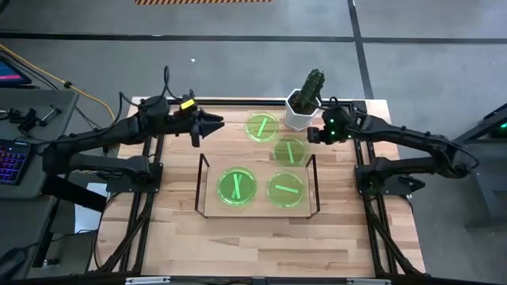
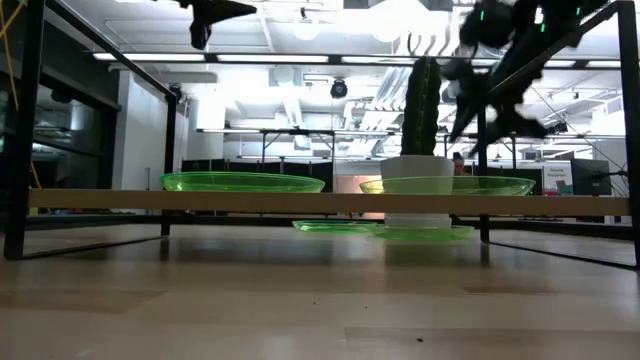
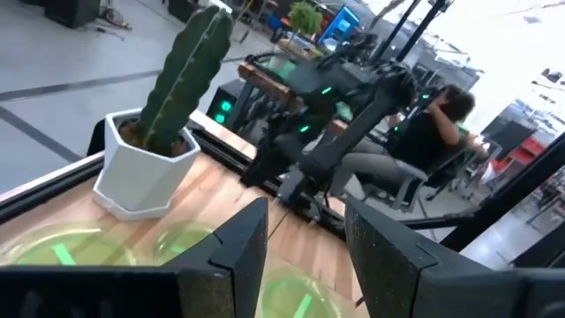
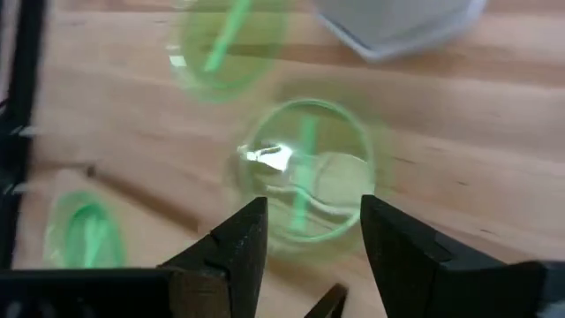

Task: Place and stack plates onto a shelf
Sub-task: Stack the green transparent plate on top of the green transparent plate

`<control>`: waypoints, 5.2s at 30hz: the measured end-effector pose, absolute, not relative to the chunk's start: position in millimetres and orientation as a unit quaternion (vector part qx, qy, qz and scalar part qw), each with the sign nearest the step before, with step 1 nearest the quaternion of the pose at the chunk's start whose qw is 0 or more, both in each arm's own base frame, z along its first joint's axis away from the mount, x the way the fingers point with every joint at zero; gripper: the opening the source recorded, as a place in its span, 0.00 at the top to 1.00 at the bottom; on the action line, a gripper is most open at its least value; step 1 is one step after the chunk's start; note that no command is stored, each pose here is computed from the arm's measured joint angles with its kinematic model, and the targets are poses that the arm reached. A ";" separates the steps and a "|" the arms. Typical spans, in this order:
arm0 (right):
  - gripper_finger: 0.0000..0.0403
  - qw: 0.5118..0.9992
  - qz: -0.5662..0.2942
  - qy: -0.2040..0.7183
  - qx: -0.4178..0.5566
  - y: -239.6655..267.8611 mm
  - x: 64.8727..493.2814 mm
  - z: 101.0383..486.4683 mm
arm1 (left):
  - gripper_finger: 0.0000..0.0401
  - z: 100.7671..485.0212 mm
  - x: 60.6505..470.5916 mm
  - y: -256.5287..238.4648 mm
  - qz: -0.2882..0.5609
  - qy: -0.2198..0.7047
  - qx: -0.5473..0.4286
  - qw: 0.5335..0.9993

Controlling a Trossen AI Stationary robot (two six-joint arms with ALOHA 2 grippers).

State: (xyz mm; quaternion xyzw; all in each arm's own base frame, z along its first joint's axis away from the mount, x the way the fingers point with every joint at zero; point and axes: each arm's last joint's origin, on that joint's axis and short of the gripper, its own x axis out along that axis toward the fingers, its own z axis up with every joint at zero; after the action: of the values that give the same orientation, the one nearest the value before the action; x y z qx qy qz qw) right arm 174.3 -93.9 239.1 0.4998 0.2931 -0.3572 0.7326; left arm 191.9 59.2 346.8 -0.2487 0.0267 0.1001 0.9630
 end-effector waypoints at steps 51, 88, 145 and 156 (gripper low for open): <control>1.00 0.751 -0.349 0.254 0.500 -116.8 196.0 173.9 | 0.65 348.4 187.4 57.4 0.098 0.026 -0.255 0.962; 1.00 0.822 -0.058 0.501 0.262 -60.7 268.3 325.3 | 0.65 348.4 187.4 57.5 0.099 0.026 -0.255 0.962; 0.67 0.772 -0.040 0.624 0.115 -31.5 337.6 276.8 | 0.65 348.4 187.4 57.5 0.099 0.026 -0.254 0.962; 0.52 0.810 -0.049 0.572 0.120 -48.2 324.1 320.9 | 0.65 348.4 187.4 57.5 0.098 0.028 -0.240 0.965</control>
State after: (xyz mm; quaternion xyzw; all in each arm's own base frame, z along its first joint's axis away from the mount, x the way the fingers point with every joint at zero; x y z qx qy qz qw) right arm 324.1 -48.2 320.9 0.1202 0.5724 -0.0493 0.8096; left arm 187.4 57.5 348.4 -0.2400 0.0278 0.0984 0.9654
